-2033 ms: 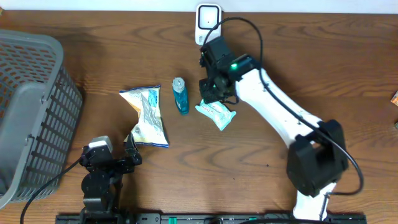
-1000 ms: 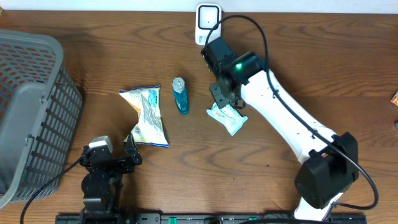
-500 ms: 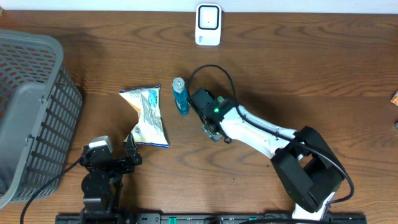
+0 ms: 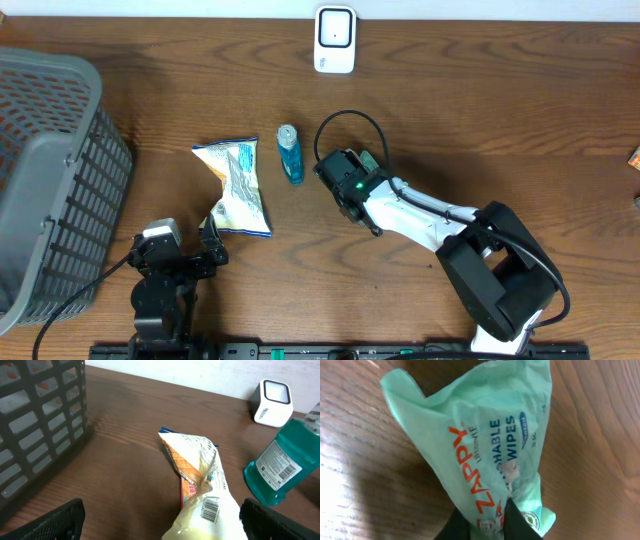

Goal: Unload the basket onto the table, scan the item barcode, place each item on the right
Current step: 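Lift the wipes pack with the right gripper and turn it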

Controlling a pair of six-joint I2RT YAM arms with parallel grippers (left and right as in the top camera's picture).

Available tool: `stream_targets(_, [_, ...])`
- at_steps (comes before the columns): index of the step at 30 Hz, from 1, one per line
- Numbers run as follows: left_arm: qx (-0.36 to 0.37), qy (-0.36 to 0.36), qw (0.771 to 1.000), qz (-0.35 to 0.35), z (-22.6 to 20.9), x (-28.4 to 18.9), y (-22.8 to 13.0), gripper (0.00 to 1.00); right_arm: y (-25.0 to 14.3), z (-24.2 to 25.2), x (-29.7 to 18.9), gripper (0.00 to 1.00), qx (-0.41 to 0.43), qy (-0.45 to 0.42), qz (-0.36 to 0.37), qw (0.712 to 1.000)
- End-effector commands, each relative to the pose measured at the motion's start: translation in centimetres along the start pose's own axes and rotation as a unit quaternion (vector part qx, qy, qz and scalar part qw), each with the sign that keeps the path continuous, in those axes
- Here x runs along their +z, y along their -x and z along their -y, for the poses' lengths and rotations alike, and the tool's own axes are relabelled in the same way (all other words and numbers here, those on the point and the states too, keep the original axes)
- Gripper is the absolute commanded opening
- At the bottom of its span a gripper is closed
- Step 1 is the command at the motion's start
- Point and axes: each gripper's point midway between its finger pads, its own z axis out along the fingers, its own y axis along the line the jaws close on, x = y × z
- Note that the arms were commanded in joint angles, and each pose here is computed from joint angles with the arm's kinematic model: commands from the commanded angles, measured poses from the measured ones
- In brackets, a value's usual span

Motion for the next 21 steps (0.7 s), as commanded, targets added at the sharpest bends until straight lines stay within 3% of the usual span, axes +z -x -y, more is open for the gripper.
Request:
stream_targets(1, [-0.006,0.003,1.000,0.003,-0.1,0.0,0.1,0.98,-0.5,-1.1,0.1,0.01,0.016,0.045,-0.023,0.999])
stream_targets(5, [-0.006,0.003,1.000,0.003,-0.1,0.0,0.1,0.98,1.5,-1.8,-3.6,0.01,0.037,0.164,-0.031,0.985])
stream_targets(8, [-0.006,0.003,1.000,0.003,-0.1,0.0,0.1,0.98,2.3,-2.0,-7.3,0.01,0.033,0.281,-0.037,0.959])
stream_targets(12, [-0.006,0.003,1.000,0.003,-0.1,0.0,0.1,0.98,2.2,-2.6,-12.7,0.01,0.014,0.483,-0.008,0.876])
stream_targets(15, [-0.006,0.003,1.000,0.003,-0.1,0.0,0.1,0.98,0.8,-2.3,-16.1,0.01,-0.004,0.605,0.025,0.795])
stream_targets(21, [-0.006,0.003,1.000,0.003,-0.1,0.0,0.1,0.98,0.0,-1.0,-19.1,0.01,0.000,0.699,0.109,0.707])
